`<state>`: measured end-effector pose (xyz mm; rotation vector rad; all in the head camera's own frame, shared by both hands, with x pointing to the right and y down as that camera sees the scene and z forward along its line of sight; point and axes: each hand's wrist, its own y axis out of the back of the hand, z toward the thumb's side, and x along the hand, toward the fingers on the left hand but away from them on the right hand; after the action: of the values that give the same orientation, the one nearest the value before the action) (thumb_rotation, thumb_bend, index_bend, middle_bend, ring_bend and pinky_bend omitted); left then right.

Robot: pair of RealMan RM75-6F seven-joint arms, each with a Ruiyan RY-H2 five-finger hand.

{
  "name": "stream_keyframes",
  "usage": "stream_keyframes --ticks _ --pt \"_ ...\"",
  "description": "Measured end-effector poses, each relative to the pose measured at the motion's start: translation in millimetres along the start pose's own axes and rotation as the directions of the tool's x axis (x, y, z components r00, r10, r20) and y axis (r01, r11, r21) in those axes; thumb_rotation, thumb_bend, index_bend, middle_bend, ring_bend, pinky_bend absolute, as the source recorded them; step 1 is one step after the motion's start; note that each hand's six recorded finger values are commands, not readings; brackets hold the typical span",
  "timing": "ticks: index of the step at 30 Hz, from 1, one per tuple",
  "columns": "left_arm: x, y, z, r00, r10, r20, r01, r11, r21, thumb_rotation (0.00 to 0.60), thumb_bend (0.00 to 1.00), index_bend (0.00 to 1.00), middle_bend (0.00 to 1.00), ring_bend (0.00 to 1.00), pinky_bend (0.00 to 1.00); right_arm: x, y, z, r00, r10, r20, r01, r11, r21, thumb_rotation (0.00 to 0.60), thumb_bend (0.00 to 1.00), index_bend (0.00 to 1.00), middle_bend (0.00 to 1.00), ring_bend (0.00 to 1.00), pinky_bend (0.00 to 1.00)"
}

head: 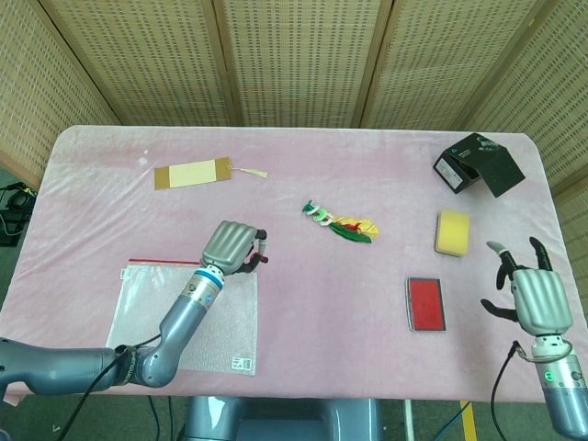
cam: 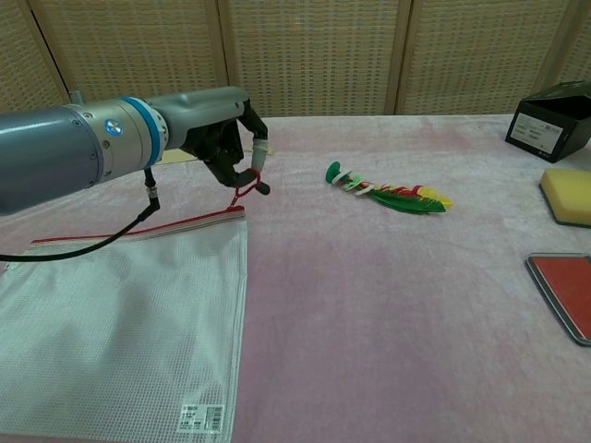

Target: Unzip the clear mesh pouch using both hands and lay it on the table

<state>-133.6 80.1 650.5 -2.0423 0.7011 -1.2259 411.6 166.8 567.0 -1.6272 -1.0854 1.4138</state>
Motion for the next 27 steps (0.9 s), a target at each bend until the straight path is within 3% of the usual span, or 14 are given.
stream_keyframes --ticks 5,8,11,16,24,27 --pt "-3 20 15 0.995 0.069 0.066 -0.066 0.997 -0.042 0.6 0.63 0.87 0.96 0.89 1.0 -27 -14 22 0.992 0.111 -0.063 -0.12 0.982 -0.147 0.6 0.0 0.35 0.96 0.94 1.0" --pt "-4 30 24 0.988 0.116 0.103 -0.108 0.991 -0.076 0.6 0.63 0.87 0.96 0.89 1.0 -43 -27 36 0.973 0.21 -0.091 -0.226 0.945 -0.235 0.6 0.0 0.35 0.96 0.94 1.0" --pt "-4 39 30 0.981 0.149 0.124 -0.136 0.985 -0.11 0.6 0.63 0.87 0.96 0.89 1.0 -57 -41 51 0.941 0.317 -0.117 -0.338 0.892 -0.301 0.6 0.0 0.35 0.96 0.94 1.0" --pt "-2 44 37 0.977 0.167 0.133 -0.149 0.979 -0.137 0.6 0.63 0.87 0.96 0.89 1.0 -79 -56 86 0.873 0.458 -0.167 -0.484 0.777 -0.403 0.6 0.0 0.35 0.95 0.94 1.0" --pt "4 49 51 0.967 0.2 0.159 -0.173 0.97 -0.169 0.6 0.63 0.87 0.96 0.89 1.0 -106 -77 149 0.791 0.56 -0.246 -0.574 0.539 -0.617 0.6 0.06 0.37 0.96 0.95 1.0" --pt "5 49 54 0.965 0.205 0.165 -0.178 0.97 -0.164 0.6 0.63 0.87 0.96 0.89 1.0 -109 -80 165 0.764 0.586 -0.271 -0.593 0.471 -0.654 0.6 0.07 0.37 0.96 0.96 1.0"
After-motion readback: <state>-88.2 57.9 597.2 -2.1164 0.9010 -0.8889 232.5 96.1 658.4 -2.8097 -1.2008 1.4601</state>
